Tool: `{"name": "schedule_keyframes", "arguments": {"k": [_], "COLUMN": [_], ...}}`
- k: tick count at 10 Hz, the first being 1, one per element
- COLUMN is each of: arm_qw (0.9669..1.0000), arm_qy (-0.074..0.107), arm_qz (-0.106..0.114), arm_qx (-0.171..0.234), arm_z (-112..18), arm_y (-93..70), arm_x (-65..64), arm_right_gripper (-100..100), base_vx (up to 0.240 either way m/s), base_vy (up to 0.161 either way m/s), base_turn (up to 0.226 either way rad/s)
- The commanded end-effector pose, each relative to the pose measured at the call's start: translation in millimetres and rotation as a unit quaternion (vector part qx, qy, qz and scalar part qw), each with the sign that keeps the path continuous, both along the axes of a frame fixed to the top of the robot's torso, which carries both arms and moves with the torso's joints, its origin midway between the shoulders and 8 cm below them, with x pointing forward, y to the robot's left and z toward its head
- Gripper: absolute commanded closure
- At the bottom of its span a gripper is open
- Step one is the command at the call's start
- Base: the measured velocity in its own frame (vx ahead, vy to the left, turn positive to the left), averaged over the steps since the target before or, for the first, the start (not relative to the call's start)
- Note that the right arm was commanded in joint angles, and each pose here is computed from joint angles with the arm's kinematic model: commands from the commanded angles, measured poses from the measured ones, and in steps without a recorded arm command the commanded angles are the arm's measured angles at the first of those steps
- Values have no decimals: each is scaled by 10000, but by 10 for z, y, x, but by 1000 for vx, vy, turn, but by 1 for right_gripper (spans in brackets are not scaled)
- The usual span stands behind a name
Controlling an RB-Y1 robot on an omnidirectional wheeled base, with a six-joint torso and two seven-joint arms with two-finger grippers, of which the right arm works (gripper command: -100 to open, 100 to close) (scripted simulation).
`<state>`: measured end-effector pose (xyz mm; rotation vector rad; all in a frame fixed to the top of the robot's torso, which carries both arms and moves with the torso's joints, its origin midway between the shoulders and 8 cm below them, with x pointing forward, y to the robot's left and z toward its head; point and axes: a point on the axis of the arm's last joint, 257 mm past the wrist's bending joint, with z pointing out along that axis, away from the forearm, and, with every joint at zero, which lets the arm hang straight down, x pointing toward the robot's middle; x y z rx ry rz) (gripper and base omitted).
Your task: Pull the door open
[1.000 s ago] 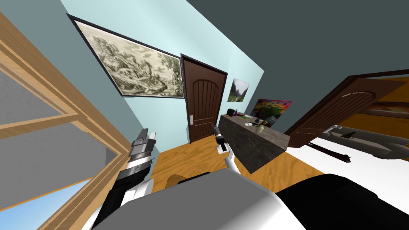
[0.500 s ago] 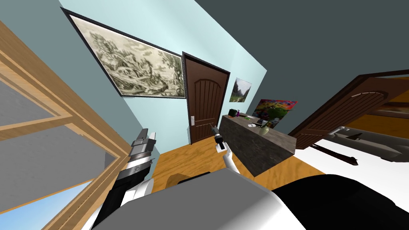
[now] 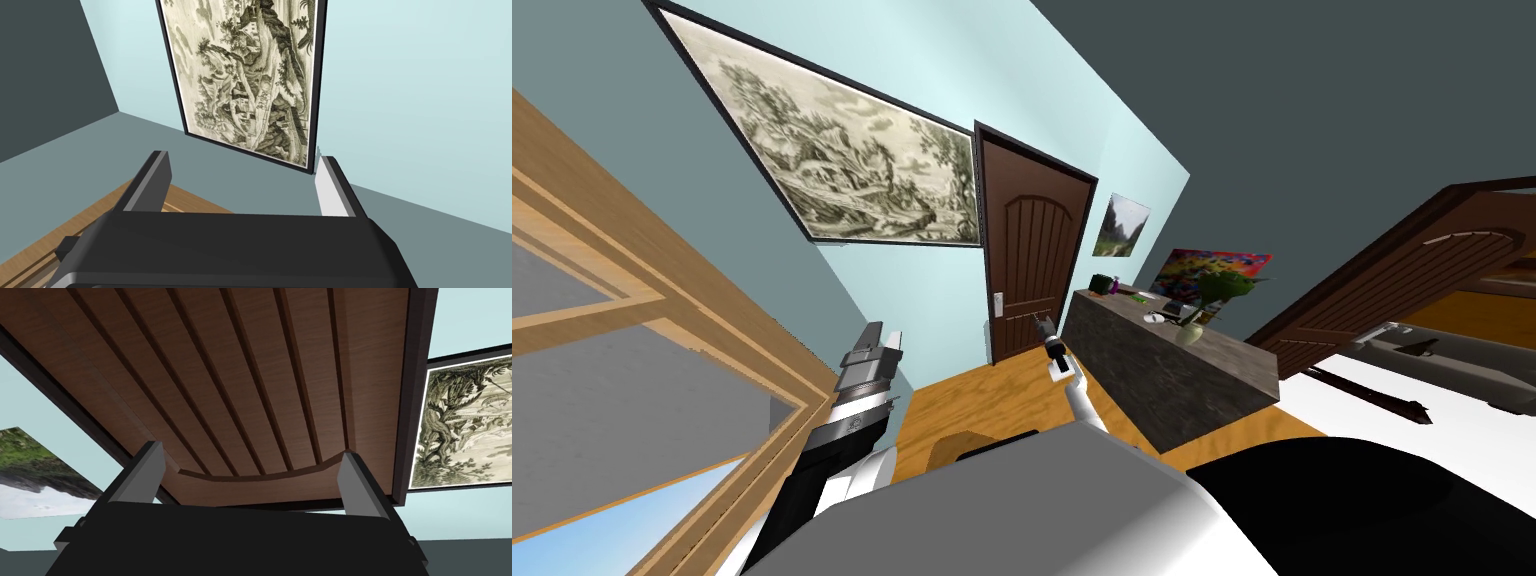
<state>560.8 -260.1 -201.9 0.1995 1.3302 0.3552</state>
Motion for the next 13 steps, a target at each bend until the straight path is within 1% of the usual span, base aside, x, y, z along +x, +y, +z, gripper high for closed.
{"name": "schedule_keyframes", "arguments": {"k": [1,4,7,10,11,13], "arm_qw": [9997,9980,9952,9918,9891,9868], "arm_qy": [105,279,427,571,653,717], "arm_qz": [-15,-15,12,64,109,154], "arm_qx": [-217,-561,-881,-1144,-1315,-1446], "arm_z": [-100,-268,-413,-557,-641,-709], "arm_y": [48,154,278,412,508,598], "arm_x": [69,166,248,307,341,365], "arm_right_gripper": [-100,-100,-100,-100,-100,-100], "base_vx": [108,97,102,98,111,122], "base_vy": [70,63,49,55,77,55], "base_turn": [10,10,9,9,11,9]}}
